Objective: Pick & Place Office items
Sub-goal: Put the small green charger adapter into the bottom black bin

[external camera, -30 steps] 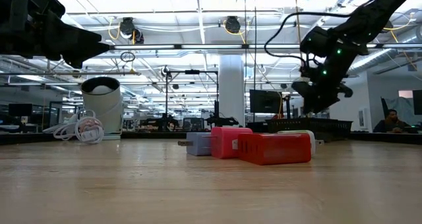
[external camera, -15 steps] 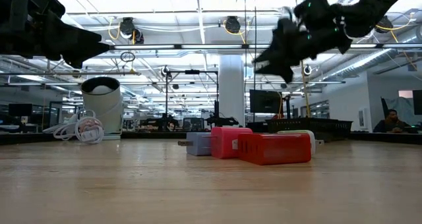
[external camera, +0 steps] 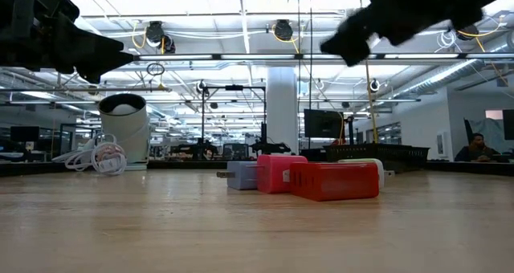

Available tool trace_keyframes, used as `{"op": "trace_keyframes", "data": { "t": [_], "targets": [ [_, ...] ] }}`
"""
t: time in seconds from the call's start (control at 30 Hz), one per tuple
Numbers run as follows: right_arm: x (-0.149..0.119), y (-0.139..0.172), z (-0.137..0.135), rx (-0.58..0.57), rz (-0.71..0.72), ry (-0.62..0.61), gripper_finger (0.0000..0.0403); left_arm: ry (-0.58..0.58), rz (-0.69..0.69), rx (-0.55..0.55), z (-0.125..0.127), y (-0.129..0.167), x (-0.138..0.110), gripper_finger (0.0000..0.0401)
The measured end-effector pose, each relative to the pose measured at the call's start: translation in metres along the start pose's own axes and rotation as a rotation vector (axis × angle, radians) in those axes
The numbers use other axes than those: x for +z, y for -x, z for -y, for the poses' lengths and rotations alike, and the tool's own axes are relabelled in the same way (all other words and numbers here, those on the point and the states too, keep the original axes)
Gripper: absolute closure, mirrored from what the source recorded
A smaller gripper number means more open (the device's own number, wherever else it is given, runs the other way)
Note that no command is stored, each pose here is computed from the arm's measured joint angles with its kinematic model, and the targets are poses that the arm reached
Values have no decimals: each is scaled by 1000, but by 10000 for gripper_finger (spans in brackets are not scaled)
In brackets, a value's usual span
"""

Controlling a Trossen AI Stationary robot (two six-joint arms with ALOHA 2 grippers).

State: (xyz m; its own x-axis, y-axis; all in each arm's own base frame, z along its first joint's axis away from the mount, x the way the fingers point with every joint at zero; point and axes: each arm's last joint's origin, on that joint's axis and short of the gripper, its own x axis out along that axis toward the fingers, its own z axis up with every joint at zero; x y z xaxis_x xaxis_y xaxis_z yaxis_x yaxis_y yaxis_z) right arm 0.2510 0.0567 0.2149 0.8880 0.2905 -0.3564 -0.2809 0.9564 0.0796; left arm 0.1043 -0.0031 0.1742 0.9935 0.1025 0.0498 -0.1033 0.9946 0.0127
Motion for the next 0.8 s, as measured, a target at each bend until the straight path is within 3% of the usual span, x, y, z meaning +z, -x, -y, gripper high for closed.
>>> {"op": "trace_keyframes", "data": {
  "t": [0.17,0.3,0.63,0.8],
  "targets": [
    [-23,-19,-24,-80,-114,-68,119,0,0,0,0,0,0,187],
    [-44,-34,-36,-107,-201,-45,126,0,1,0,0,0,0,187],
    [-82,-55,-34,-142,-369,-16,144,0,1,0,0,0,0,187],
    [-89,-59,-30,-157,-390,-19,161,0,1,0,0,0,0,187]
  ]
}}
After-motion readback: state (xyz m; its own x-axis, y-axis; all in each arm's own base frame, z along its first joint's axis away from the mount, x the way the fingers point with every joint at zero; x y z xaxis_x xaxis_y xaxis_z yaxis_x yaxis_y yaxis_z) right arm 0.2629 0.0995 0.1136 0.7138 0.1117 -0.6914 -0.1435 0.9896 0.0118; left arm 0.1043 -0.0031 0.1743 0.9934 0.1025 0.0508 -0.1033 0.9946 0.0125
